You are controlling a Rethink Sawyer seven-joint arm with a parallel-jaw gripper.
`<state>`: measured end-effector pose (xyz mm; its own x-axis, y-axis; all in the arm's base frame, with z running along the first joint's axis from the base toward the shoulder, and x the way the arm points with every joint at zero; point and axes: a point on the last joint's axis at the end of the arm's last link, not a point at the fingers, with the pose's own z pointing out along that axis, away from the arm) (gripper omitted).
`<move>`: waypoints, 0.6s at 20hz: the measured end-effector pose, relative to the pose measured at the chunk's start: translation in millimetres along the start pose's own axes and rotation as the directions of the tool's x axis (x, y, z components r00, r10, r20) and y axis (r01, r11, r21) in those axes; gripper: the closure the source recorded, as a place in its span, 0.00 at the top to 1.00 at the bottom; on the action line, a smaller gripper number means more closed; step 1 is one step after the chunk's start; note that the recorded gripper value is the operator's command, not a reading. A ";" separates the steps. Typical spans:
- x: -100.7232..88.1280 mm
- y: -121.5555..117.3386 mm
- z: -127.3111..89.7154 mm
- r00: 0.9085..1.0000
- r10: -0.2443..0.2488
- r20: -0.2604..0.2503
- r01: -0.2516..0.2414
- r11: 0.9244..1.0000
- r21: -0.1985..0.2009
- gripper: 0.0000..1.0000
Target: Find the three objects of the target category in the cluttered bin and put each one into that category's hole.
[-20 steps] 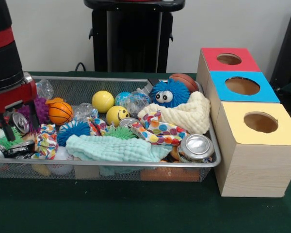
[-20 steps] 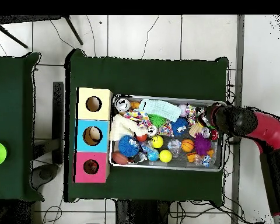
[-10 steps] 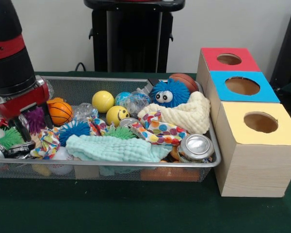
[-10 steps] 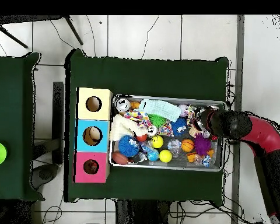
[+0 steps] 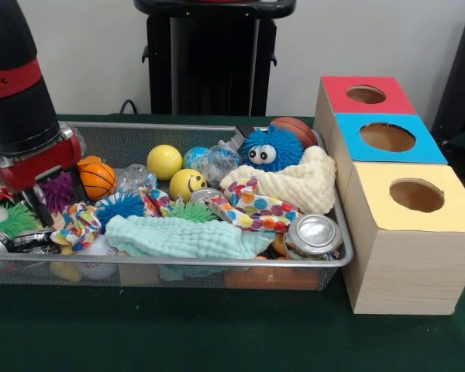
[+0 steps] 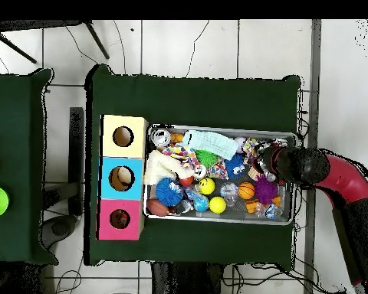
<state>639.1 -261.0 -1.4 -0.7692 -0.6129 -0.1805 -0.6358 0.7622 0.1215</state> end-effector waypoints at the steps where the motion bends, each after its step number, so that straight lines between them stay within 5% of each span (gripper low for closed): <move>1: -0.1 0.0 0.0 1.000 0.000 0.000 0.000 1.000 0.000 1.00; 12: -6.1 1.9 -4.9 1.000 -0.002 0.011 0.002 1.000 -0.003 1.00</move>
<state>642.3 -256.8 4.7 -0.7672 -0.6122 -0.1914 -0.6376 0.7604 0.1238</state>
